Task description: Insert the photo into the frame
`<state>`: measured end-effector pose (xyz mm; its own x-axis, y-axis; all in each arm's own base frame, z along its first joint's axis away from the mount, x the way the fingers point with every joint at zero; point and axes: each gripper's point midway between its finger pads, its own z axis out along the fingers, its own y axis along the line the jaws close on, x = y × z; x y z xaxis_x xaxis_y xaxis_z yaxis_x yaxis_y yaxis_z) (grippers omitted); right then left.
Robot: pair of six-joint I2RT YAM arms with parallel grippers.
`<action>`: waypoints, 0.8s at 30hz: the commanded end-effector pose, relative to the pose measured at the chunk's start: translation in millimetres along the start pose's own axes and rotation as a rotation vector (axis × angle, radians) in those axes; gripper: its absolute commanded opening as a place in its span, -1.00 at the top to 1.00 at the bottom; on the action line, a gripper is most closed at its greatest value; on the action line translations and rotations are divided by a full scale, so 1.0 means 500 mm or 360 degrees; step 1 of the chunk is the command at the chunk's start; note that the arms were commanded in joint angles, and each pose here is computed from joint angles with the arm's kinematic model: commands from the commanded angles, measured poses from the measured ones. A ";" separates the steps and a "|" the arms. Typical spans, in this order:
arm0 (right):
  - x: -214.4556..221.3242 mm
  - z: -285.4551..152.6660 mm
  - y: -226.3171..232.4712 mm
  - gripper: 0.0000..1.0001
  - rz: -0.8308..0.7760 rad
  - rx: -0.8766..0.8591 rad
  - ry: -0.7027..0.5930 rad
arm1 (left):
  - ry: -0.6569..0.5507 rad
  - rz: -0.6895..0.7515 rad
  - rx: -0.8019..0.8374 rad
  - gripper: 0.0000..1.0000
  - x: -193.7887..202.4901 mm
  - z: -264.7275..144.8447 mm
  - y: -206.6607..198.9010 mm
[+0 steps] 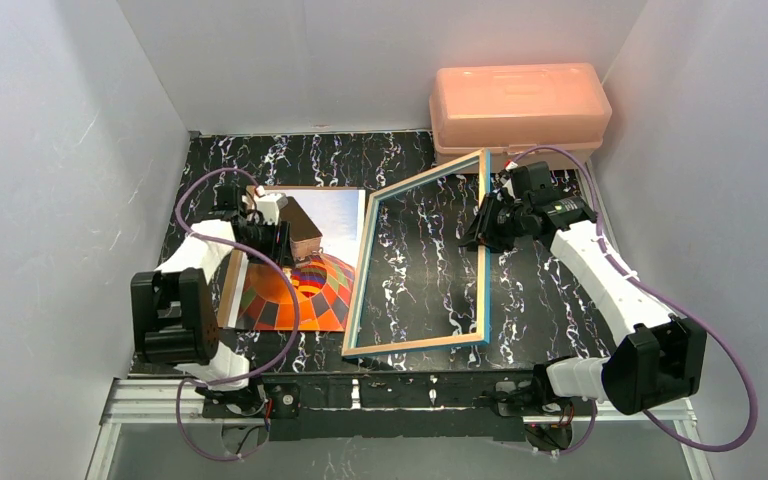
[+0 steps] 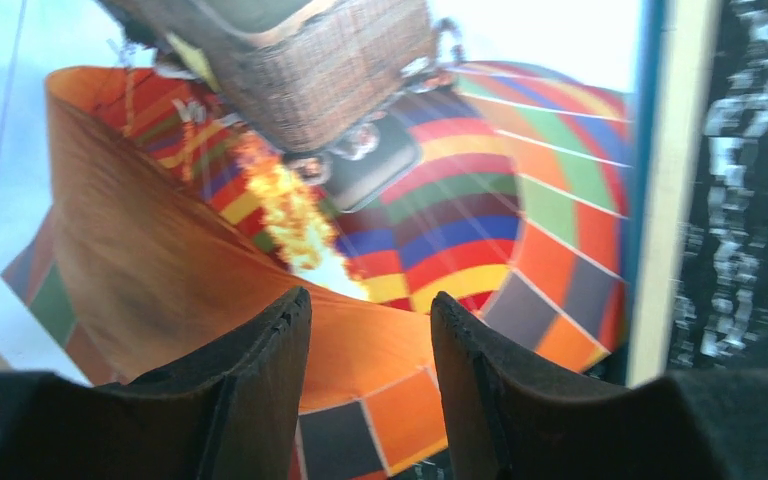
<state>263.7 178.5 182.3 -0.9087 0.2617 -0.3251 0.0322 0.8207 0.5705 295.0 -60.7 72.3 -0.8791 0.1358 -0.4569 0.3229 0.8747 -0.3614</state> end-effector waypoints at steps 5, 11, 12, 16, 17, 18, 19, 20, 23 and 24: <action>0.017 -0.001 -0.019 0.57 -0.0076 0.0015 0.0128 | 0.0298 0.0176 -0.0521 0.16 0.052 0.022 0.143; 0.022 -0.001 -0.067 0.36 -0.0104 0.0192 0.0198 | 0.0293 0.0233 -0.0633 0.22 0.051 0.019 0.171; 0.022 0.001 -0.075 0.33 -0.0110 0.0217 0.0193 | 0.0291 0.0235 -0.0636 0.23 0.051 0.019 0.172; 0.031 0.010 -0.119 0.23 -0.0148 0.0353 0.0203 | 0.0281 0.0227 -0.0643 0.23 0.044 0.016 0.172; 0.031 0.013 -0.132 0.22 -0.0160 0.0395 0.0208 | 0.0276 0.0228 -0.0642 0.23 0.041 0.015 0.172; 0.030 0.014 -0.141 0.22 -0.0180 0.0432 0.0210 | 0.0270 0.0231 -0.0653 0.24 0.038 0.014 0.174; 0.028 0.014 -0.153 0.21 -0.0194 0.0478 0.0213 | 0.0266 0.0238 -0.0668 0.24 0.035 0.014 0.177; 0.026 0.014 -0.162 0.21 -0.0216 0.0511 0.0212 | 0.0265 0.0247 -0.0689 0.24 0.034 0.012 0.182; 0.018 0.016 -0.194 0.15 -0.0281 0.0629 0.0221 | 0.0278 0.0265 -0.0719 0.26 0.036 0.016 0.194; 0.018 0.019 -0.201 0.14 -0.0292 0.0652 0.0237 | 0.0281 0.0267 -0.0718 0.28 0.036 0.018 0.195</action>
<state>252.3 124.8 124.4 -0.9623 0.1059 -0.2505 0.0325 0.9592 0.2807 312.4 14.4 24.2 -0.8885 0.3128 -0.3359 0.3087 0.9488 0.0671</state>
